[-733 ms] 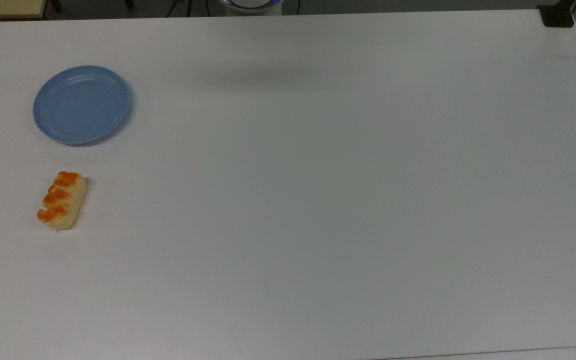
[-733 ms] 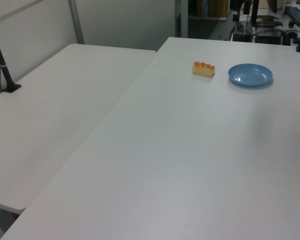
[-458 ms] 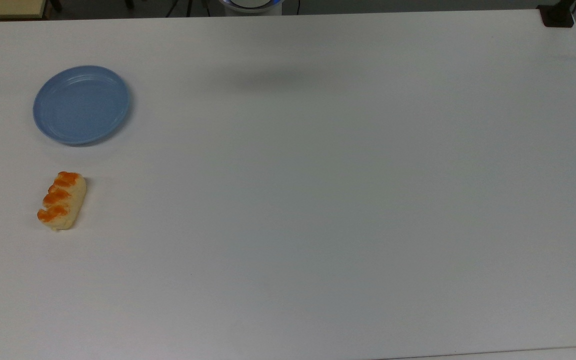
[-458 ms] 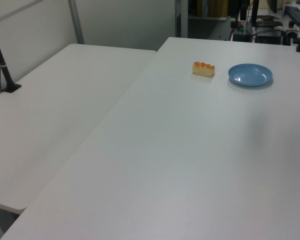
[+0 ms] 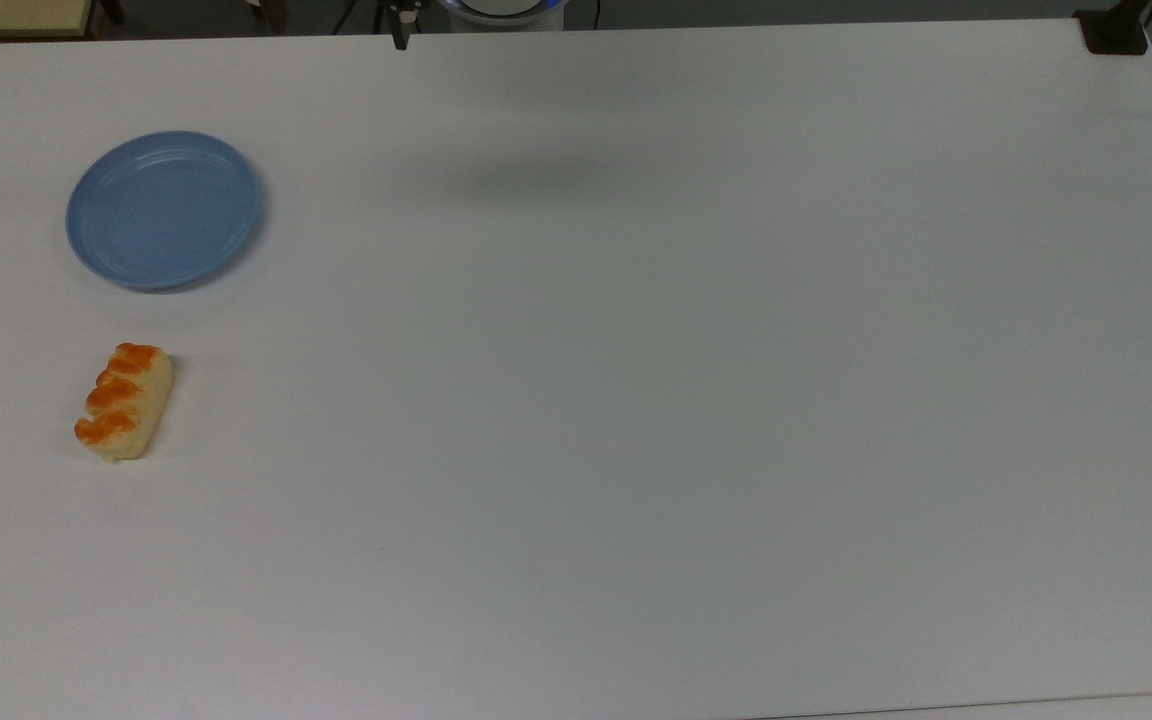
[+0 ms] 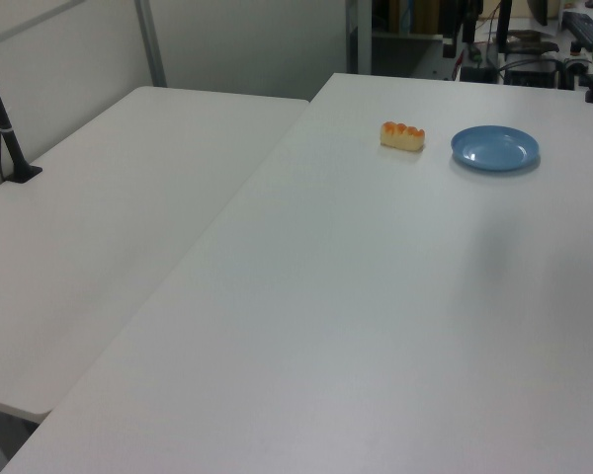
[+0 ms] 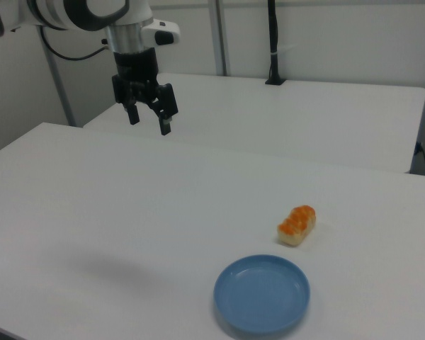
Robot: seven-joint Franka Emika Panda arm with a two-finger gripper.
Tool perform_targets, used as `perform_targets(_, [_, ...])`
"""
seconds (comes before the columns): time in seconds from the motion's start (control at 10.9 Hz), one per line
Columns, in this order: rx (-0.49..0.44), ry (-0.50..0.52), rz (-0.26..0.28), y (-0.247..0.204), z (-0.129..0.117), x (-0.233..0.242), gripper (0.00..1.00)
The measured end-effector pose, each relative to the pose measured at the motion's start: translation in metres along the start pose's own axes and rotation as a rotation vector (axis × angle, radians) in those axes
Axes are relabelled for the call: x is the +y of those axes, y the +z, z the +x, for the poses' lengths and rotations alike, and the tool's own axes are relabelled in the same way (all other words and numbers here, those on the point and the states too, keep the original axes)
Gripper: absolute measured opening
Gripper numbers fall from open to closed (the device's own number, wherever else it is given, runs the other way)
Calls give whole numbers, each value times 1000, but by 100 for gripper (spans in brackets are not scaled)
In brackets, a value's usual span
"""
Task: Put the bread onto the plate
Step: 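Move the open gripper down over the bread with orange topping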
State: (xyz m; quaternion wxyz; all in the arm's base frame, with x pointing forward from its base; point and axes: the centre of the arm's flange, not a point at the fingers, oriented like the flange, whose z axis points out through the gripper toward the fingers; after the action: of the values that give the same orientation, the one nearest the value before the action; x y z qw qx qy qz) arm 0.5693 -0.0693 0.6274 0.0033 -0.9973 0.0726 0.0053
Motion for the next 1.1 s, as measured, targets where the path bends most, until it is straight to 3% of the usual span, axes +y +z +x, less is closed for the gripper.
perform_targets(0.18, [42, 35, -3, 5, 12, 22, 100])
perform_targets(0.37, [128, 82, -16, 26, 39, 56, 100])
perform_targets(0.73, [237, 128, -84, 133, 106, 131, 100])
perform_targets(1.1, [266, 110, -169, 214, 136, 158, 100])
